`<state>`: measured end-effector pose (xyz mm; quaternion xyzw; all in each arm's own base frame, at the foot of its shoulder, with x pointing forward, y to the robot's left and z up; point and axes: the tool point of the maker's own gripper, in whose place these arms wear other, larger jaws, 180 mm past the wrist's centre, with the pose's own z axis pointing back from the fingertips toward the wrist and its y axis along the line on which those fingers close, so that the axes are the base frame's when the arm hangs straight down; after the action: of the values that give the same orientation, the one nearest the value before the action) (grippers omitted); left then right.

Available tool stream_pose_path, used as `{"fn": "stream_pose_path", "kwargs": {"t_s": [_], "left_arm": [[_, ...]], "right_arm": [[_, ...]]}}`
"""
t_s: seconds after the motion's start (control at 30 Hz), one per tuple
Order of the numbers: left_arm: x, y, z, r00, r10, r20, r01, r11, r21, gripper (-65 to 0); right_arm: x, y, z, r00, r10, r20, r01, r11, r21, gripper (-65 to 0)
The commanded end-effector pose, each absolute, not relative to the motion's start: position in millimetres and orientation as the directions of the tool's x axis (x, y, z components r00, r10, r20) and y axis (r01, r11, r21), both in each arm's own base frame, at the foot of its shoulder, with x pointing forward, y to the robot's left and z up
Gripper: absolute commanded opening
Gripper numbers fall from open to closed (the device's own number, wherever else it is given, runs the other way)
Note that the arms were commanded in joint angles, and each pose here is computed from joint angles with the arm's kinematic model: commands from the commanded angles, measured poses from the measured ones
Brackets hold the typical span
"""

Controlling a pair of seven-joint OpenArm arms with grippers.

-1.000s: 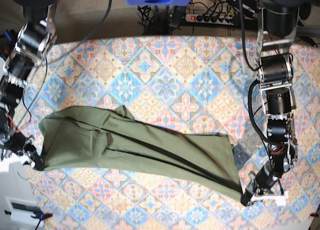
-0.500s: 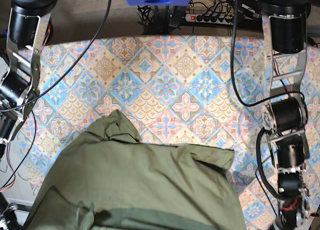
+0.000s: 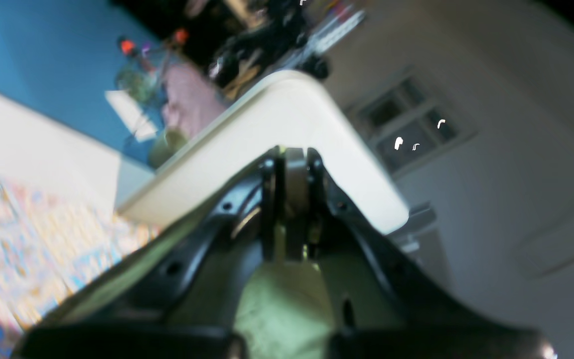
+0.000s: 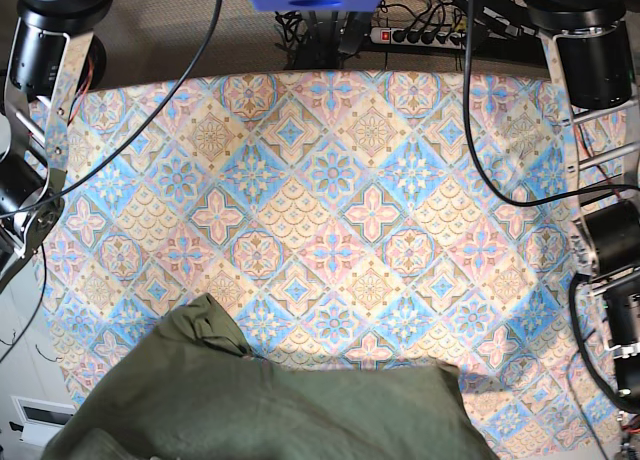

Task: Layout the t-shirt on the table in an organized manner, then fold the t-shirt properly
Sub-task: 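Raise the shirt high with both grippers and swing it toward the right arm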

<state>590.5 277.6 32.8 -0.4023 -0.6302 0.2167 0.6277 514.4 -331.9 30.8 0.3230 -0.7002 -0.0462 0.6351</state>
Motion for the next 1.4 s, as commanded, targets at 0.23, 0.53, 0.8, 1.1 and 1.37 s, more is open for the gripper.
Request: {"fn": "stream_pose_path", "kwargs": {"t_s": [0.23,0.53,0.8,1.1,1.37], "left_arm": [[578.3,305.3,70.2,0.015,0.782,0.623,0.268,0.597,-0.756,-65.0],[575.6,308.5,71.8,0.016,0.779,0.627,0.272,0.6,-0.752,-65.0],[537.4,322.8,100.9,0.033,0.77,0.637,0.37,0.583,-0.723,-65.0],[480.5,326.1,102.5,0.03,0.582,0.813,0.453,0.717,-0.53,-65.0],[437.6,305.1,106.5,-0.006,0.321,0.947,0.507,0.817,-0.274,-65.0]], "right_arm": [[524.1,-327.5,94.9,-0.049,-0.575,0.817,-0.474,0.733,0.488,-64.3],[534.2,-312.5,87.6,-0.026,-0.525,0.851,-0.463,0.76,0.455,-64.3],[493.3,-333.4,114.0,-0.056,-0.38,0.923,-0.448,0.836,0.317,-64.6],[434.9,-372.0,92.9,-0.067,-0.408,0.91,-0.479,0.814,0.33,-64.4],[381.8,-395.8,92.3,-0.105,-0.326,0.94,-0.447,0.859,0.248,-64.3]]}}
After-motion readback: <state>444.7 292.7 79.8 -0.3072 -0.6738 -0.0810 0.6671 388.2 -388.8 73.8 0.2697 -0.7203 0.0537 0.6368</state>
